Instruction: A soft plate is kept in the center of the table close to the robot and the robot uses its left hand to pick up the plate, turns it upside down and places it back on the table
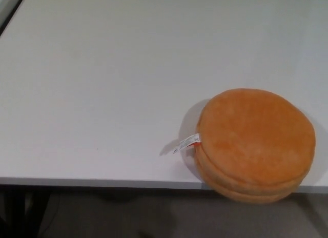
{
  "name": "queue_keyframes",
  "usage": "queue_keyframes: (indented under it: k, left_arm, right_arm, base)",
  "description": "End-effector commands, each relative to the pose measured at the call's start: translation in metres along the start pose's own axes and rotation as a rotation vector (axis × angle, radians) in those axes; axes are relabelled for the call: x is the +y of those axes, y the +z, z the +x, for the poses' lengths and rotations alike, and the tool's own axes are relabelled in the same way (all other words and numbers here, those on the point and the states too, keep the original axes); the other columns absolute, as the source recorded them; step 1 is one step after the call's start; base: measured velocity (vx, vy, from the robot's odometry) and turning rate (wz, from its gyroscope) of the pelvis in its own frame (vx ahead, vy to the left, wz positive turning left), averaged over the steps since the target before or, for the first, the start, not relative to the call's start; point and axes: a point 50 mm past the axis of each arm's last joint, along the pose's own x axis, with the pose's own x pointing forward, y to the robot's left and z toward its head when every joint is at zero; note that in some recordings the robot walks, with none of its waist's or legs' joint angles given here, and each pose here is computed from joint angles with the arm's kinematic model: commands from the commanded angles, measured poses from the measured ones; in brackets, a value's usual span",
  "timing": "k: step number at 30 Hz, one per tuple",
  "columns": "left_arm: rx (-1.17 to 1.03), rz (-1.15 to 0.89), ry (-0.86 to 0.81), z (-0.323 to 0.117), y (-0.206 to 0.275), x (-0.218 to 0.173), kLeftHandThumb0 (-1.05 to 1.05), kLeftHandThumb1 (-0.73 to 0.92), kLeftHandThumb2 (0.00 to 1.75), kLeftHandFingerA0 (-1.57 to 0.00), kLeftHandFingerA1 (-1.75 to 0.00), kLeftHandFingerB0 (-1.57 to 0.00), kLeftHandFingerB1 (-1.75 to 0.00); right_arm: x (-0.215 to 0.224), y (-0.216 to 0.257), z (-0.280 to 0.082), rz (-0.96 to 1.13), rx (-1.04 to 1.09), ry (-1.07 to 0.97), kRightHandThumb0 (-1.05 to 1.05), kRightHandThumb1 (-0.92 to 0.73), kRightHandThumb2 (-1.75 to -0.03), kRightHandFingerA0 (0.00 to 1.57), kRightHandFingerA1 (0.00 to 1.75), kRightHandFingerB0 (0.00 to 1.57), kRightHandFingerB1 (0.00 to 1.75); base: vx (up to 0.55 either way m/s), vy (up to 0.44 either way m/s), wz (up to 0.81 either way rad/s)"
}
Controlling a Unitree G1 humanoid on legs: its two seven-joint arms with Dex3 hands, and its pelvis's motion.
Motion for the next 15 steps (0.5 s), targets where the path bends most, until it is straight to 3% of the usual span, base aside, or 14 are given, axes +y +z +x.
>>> queue_keyframes:
  k: [1, 5, 9, 10, 11, 12, 13, 15]
  left_arm:
    - [-0.481, -0.283, 0.868, -0.071, -0.039, 0.001, -0.52, 0.63, 0.62, -0.85, -1.75, -0.65, -1.75]
    - [-0.447, -0.321, 0.950, -0.082, -0.060, -0.001, -0.51, 0.63, 0.62, -0.87, -1.75, -0.68, -1.75]
    - [-0.439, -0.508, 0.999, -0.086, -0.079, 0.002, -0.48, 0.57, 0.67, -0.92, -1.75, -0.72, -1.75]
    - [-0.434, -0.521, 1.004, -0.084, -0.082, 0.003, -0.51, 0.62, 0.63, -0.92, -1.75, -0.71, -1.75]
    - [-0.431, -0.526, 1.006, -0.083, -0.084, 0.004, -0.51, 0.62, 0.63, -0.92, -1.75, -0.71, -1.75]
    - [-0.433, -0.520, 1.010, -0.082, -0.084, 0.005, -0.52, 0.62, 0.63, -0.90, -1.75, -0.71, -1.75]
    - [-0.431, -0.516, 1.012, -0.080, -0.084, 0.005, -0.50, 0.62, 0.63, -0.90, -1.75, -0.70, -1.75]
    - [-0.436, -0.523, 1.005, -0.076, -0.084, 0.005, -0.49, 0.61, 0.62, -0.89, -1.75, -0.69, -1.75]
  right_arm:
    - [-0.010, 0.004, -0.002, -0.016, -0.026, -0.047, -0.61, -0.85, -0.67, 0.69, 0.44, 0.30, 0.32]
    - [-0.010, 0.005, -0.004, -0.004, -0.024, -0.053, -0.60, -0.84, -0.67, 0.69, 0.43, 0.30, 0.32]
    - [-0.011, 0.004, -0.007, -0.017, -0.022, -0.058, -0.60, -0.85, -0.67, 0.67, 0.42, 0.30, 0.31]
    - [-0.011, 0.004, -0.008, -0.021, -0.025, -0.056, -0.59, -0.70, -1.03, 0.55, 0.59, 0.21, 0.47]
    - [-0.010, 0.003, -0.007, -0.024, -0.029, -0.054, -0.59, -0.70, -1.03, 0.55, 0.59, 0.21, 0.47]
    - [-0.010, 0.003, -0.007, -0.025, -0.029, -0.054, -0.59, -0.86, -0.67, 0.63, 0.43, 0.29, 0.31]
    - [-0.010, 0.003, -0.006, -0.026, -0.032, -0.056, -0.66, -0.73, -1.03, 0.55, 0.58, 0.22, 0.46]
    - [-0.011, 0.002, -0.004, -0.020, -0.034, -0.057, -0.63, -0.71, -1.03, 0.50, 0.58, 0.22, 0.47]
  base:
    - [0.00, 0.000, 0.00]
    - [0.00, 0.000, 0.00]
    - [0.00, 0.000, 0.00]
    - [0.00, 0.000, 0.00]
    - [0.00, 0.000, 0.00]
    - [0.00, 0.000, 0.00]
    - [0.00, 0.000, 0.00]
    - [0.00, 0.000, 0.00]
